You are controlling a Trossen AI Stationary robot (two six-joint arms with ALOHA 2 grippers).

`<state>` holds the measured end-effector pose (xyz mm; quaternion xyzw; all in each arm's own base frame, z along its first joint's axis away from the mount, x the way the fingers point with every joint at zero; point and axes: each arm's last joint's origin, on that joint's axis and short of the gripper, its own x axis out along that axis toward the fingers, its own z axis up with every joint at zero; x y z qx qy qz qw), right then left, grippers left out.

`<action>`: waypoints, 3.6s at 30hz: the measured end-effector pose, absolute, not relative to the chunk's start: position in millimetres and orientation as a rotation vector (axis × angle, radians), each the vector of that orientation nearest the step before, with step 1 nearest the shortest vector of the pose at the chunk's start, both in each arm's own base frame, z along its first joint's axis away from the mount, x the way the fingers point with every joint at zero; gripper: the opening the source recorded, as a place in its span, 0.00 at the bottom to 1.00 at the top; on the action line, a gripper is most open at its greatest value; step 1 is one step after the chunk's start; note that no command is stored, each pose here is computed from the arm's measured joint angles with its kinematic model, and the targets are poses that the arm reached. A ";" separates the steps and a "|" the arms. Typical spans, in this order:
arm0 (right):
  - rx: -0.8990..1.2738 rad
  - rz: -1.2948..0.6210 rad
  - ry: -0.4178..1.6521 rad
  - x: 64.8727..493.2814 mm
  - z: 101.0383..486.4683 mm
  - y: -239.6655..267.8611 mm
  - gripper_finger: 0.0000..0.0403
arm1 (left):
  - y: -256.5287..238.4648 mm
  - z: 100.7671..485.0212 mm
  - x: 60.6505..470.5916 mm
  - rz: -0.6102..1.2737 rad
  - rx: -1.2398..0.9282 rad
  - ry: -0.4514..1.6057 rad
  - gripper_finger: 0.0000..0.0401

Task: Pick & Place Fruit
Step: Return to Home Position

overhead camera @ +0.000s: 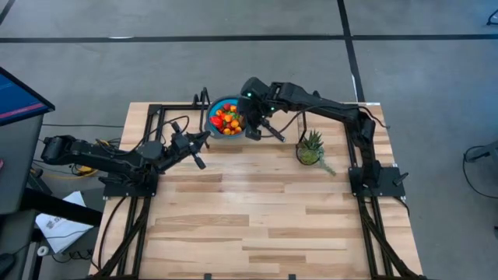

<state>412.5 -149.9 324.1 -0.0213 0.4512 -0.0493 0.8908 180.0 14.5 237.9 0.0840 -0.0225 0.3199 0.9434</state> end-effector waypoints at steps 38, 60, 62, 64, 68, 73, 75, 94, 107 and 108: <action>-0.072 -0.204 0.902 404.9 282.2 -21.0 0.00 | 1.1 239.1 155.1 0.128 0.098 0.010 0.00; 0.025 -0.268 0.530 253.4 288.0 -24.2 0.00 | 0.8 241.4 154.2 0.116 0.124 -0.009 0.00; 0.026 -0.267 0.509 244.3 288.6 -23.5 0.00 | 1.0 242.3 153.2 0.120 0.130 -0.014 0.00; 0.024 -0.267 0.495 234.6 287.1 -22.8 0.00 | 1.2 244.8 151.0 0.124 0.130 -0.033 0.00; 0.034 -0.269 0.453 218.0 282.5 -21.6 0.00 | 3.2 248.4 144.7 0.140 0.129 -0.055 0.00; 0.037 -0.268 0.398 200.6 278.0 -20.3 0.00 | 5.9 250.1 137.2 0.164 0.129 -0.058 0.00; 0.038 -0.268 0.394 194.8 275.9 -19.8 0.00 | 6.0 251.0 134.4 0.165 0.129 -0.062 0.00; 0.024 -0.249 0.273 154.8 282.8 -14.7 0.00 | 6.3 260.7 105.9 0.199 0.191 -0.146 0.00; 0.005 -0.233 0.290 152.5 281.9 -12.3 0.00 | 6.7 259.4 85.0 0.224 0.181 -0.160 0.00; 0.005 -0.233 0.290 152.5 281.9 -12.3 0.00 | 6.9 259.7 83.8 0.234 0.182 -0.164 0.00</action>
